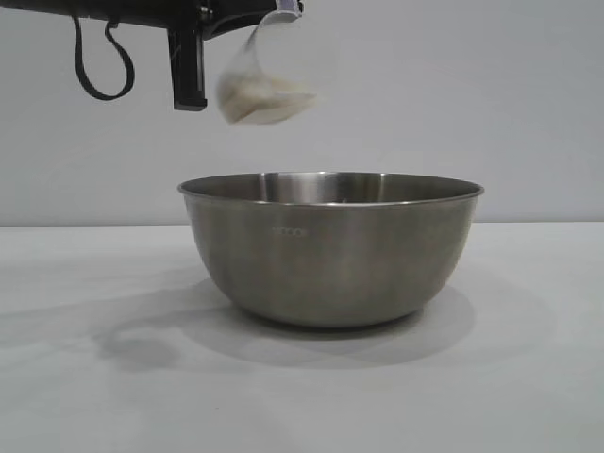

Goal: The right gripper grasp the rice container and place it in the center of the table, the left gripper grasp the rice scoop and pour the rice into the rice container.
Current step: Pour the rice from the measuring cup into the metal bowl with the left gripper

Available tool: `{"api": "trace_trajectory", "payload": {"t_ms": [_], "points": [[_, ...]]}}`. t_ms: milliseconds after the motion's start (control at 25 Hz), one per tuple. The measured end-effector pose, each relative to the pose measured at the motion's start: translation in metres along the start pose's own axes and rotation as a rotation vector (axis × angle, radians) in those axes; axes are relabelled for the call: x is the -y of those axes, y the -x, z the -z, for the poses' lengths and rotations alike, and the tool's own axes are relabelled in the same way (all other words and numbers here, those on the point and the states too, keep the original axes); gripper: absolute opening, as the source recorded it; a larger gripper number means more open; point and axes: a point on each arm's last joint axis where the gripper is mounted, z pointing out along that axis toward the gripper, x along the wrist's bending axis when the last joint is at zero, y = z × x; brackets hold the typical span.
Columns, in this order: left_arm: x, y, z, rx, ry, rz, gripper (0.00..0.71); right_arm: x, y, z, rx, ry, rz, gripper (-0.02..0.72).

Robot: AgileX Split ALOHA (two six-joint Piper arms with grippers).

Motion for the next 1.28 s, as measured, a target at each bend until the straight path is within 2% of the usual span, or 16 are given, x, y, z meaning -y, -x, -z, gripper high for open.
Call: {"api": "trace_trajectory", "payload": {"t_ms": [240, 960, 1280], "points": [[-0.002, 0.001, 0.0, 0.006, 0.025, -0.269, 0.0, 0.0, 0.0, 0.0, 0.0, 0.0, 0.0, 0.567], [-0.011, -0.001, -0.006, -0.021, 0.067, -0.732, 0.0, 0.0, 0.0, 0.0, 0.0, 0.0, 0.0, 0.567], [-0.013, 0.0, -0.006, -0.026, 0.101, -0.842, 0.0, 0.0, 0.0, 0.0, 0.0, 0.0, 0.0, 0.567]]}}
